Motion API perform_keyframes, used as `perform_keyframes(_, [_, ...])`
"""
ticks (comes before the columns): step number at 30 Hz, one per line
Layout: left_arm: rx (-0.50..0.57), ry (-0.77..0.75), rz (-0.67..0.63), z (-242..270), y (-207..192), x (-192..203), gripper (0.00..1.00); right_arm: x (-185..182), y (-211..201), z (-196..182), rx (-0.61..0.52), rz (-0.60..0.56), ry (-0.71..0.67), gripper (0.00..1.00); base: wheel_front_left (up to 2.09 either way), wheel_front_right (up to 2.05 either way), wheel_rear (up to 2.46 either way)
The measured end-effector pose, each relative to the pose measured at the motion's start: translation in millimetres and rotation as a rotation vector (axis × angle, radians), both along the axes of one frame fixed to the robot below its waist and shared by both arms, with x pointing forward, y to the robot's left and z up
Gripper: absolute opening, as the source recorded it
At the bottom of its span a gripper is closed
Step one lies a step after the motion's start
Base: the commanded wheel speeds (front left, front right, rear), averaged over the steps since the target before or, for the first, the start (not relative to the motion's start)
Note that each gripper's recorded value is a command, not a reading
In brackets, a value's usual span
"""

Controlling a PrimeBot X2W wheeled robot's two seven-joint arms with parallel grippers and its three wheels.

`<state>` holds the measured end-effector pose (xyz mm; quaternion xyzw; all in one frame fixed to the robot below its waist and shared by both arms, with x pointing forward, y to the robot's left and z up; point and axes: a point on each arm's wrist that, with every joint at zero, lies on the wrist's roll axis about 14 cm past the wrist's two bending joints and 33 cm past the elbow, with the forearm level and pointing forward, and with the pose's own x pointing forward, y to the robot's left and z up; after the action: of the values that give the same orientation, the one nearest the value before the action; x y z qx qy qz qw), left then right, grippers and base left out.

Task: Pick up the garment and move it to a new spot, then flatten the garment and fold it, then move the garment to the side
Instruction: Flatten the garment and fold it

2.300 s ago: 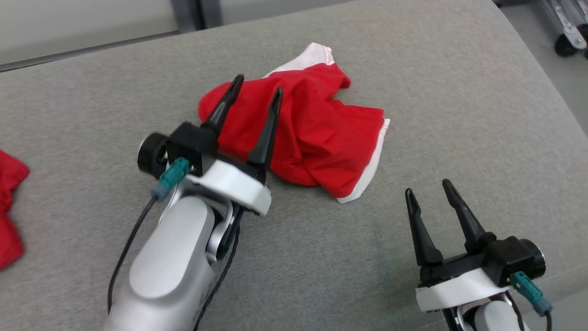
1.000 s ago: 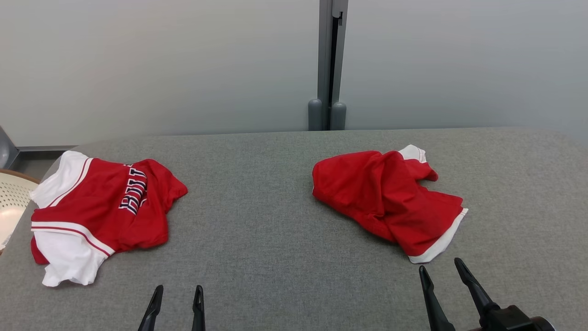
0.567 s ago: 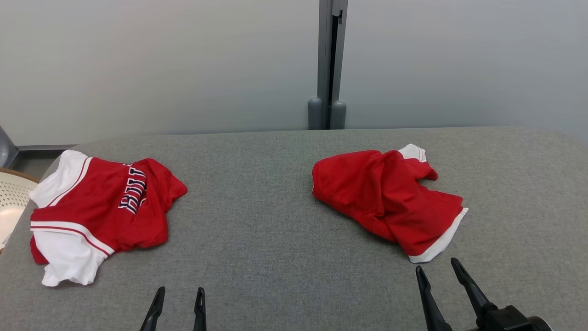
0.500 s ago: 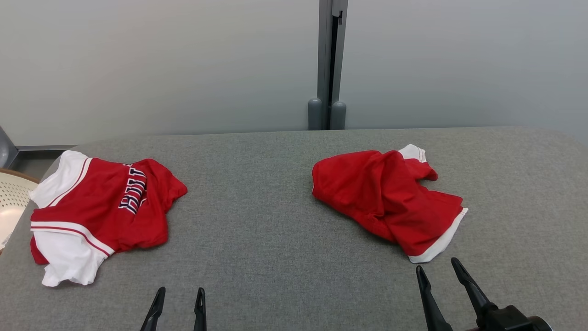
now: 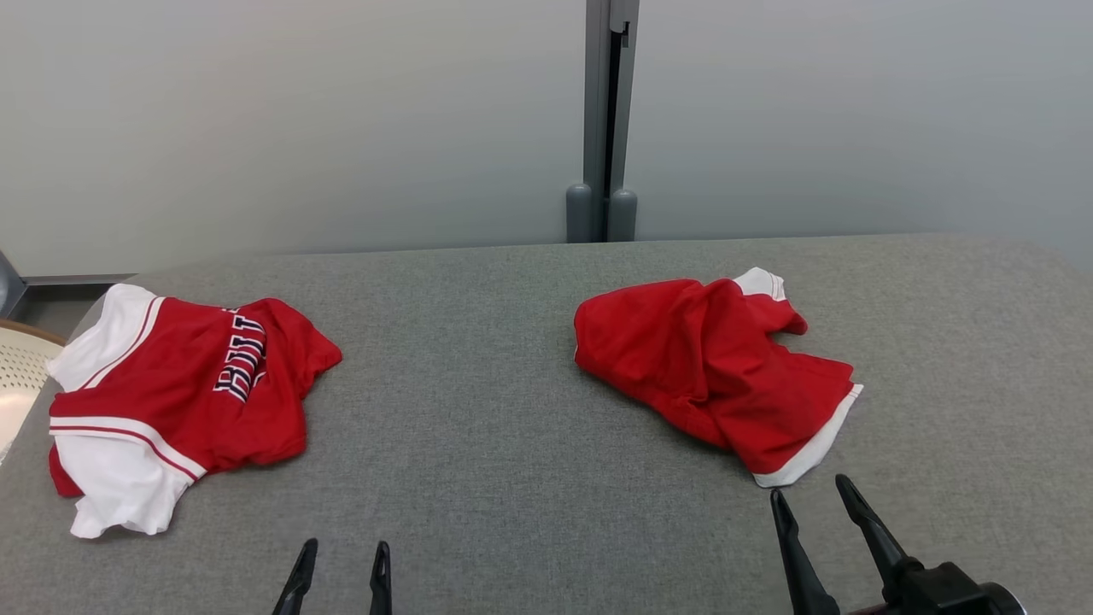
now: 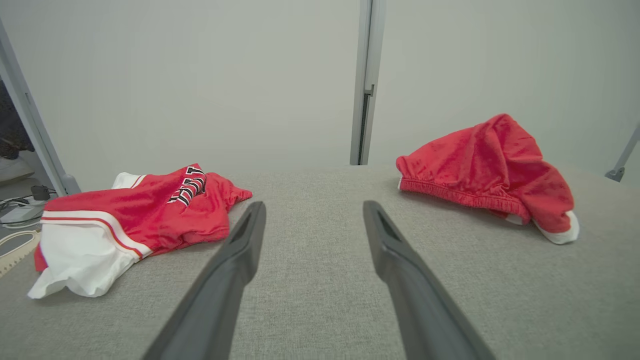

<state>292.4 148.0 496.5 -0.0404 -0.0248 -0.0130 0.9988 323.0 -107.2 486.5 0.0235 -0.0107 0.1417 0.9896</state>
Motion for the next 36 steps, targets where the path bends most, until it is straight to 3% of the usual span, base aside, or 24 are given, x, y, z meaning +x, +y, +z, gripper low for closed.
perform_keyframes(7, [-0.009,0.094,-0.188,-29.3,-42.2,3.3,1.0,7.6,-22.4,4.6,-0.001,-0.07,-0.013,1.0,0.0,0.0,0.0])
perform_keyframes(21, [0.048,0.178,-0.72,-63.9,-180.3,67.5,1.0,54.3,-79.3,9.9,-0.039,-0.236,-0.032,1.0,0.0,0.0,0.0])
perform_keyframes(36, [-0.023,0.286,-0.973,-108.2,-259.9,100.1,1.0,64.9,-129.6,-23.6,-0.077,-0.381,0.071,1.0,0.0,0.0,0.0])
